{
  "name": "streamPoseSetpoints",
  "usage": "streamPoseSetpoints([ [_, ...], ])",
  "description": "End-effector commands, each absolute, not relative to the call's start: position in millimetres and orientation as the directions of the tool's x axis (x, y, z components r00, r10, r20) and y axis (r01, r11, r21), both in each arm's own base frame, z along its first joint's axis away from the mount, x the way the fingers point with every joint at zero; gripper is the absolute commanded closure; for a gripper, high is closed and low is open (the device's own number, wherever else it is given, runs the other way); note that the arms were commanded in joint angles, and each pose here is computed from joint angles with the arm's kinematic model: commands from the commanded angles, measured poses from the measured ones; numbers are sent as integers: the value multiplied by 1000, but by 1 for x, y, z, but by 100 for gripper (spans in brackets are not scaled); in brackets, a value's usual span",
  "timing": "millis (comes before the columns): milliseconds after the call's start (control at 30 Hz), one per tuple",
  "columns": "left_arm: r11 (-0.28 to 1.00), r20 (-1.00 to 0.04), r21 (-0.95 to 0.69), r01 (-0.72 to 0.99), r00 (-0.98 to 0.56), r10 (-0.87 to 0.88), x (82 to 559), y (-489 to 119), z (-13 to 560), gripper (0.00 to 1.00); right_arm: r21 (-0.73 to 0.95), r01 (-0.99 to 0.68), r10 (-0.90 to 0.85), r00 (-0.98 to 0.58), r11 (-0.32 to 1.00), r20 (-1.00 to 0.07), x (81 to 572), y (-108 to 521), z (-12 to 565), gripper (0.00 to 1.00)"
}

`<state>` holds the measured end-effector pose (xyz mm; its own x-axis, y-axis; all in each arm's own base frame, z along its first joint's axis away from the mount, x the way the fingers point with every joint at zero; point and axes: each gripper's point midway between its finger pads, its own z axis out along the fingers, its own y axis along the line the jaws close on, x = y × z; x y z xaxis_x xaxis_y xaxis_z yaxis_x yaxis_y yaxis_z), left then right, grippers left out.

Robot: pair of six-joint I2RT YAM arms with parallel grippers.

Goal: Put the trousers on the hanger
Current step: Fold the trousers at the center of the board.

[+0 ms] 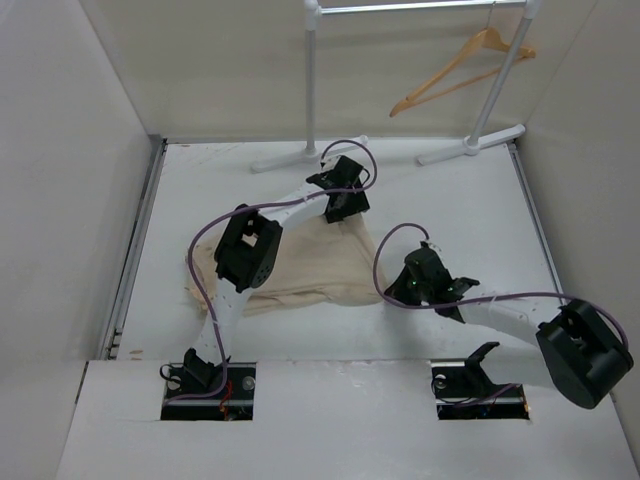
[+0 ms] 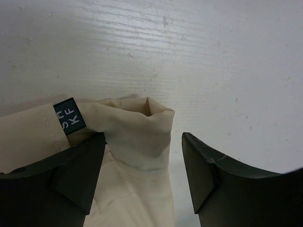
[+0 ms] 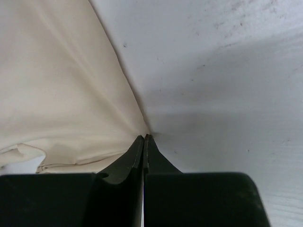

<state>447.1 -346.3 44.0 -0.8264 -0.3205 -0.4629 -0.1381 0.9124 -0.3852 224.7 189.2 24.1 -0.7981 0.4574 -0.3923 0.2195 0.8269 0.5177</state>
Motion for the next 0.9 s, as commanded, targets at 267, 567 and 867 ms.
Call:
streamPoseSetpoints([
  [267,880,-496,-463,-103,-793,-354,441,-355,94,27,531,213,466,-788,820,-403,209,179,53,57],
  [567,824,-541,-566,15,-761,-358,394,-329,180,15,540,107,414,-768,835,-488,248,188,95,33],
  [867,848,-516,-485,-214,-712,-475,286,-212,105,22,556,206,465,-801,805,-377,265,191,40,62],
])
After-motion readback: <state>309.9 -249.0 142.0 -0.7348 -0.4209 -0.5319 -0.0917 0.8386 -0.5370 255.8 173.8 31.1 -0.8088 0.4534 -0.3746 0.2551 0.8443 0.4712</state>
